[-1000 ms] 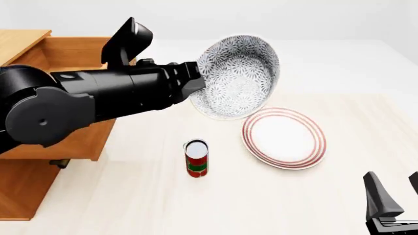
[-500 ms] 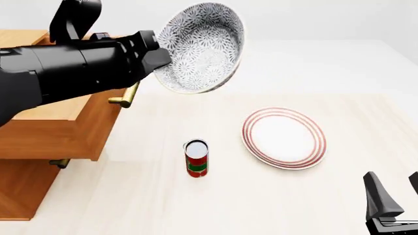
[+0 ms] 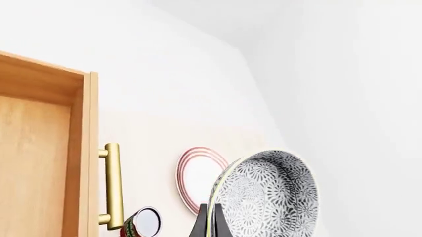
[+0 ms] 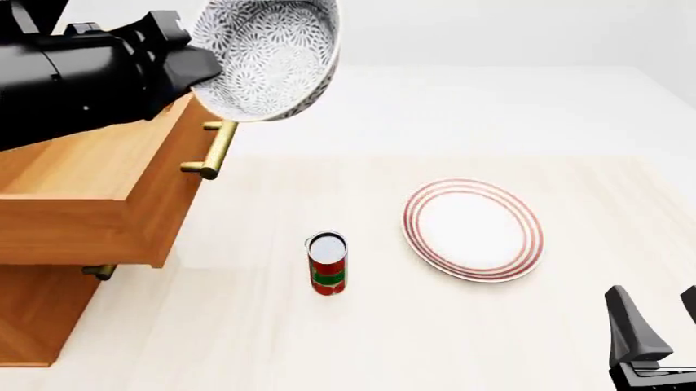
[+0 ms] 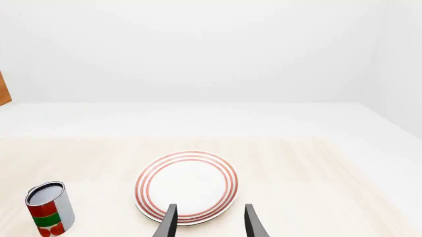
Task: Put the bowl in the top drawer of the cabinet.
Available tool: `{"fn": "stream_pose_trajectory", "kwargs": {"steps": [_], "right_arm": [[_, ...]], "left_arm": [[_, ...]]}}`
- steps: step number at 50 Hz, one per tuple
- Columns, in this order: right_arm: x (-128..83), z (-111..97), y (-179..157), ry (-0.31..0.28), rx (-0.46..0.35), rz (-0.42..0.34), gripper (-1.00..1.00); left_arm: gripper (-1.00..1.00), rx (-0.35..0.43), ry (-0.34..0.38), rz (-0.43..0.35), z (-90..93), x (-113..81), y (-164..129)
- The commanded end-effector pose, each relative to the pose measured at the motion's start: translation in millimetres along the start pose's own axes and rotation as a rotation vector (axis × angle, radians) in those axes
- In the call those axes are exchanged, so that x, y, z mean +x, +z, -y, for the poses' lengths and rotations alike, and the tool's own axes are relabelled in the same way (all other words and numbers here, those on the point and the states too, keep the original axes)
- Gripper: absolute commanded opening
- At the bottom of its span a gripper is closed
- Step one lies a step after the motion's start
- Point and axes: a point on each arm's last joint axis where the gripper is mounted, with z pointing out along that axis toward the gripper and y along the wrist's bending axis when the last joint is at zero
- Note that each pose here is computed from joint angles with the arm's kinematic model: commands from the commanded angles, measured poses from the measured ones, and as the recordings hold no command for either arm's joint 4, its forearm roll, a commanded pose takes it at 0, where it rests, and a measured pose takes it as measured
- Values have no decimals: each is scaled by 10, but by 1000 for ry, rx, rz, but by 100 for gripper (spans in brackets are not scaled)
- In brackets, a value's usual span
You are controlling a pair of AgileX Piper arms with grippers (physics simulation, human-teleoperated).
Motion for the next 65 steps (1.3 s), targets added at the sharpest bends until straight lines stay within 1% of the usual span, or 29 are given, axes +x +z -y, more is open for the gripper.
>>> {"fn": "stream_pose_trajectory", "kwargs": {"steps": [1, 14, 25, 37, 45, 53, 65], "right_arm": [[0, 0, 0, 0, 0, 0, 100], [0, 0, 0, 0, 0, 0, 100], [0, 0, 0, 0, 0, 0, 100], [0, 0, 0, 0, 0, 0, 100], [0, 0, 0, 0, 0, 0, 100], [0, 0, 0, 0, 0, 0, 100], [0, 0, 0, 0, 0, 0, 100]], "left_arm": [[-100, -30, -11, 63, -61, -154, -129], [-100, -92, -28, 127, -211, -265, -192], [-100, -136, -39, 160, -317, -291, -286], [-100, -217, -52, 206, -462, -353, -436], [-100, -240, -61, 236, -480, -411, -515], [-100, -272, -72, 258, -554, -440, -521], [-100, -353, -73, 290, -701, -536, -532]]}}
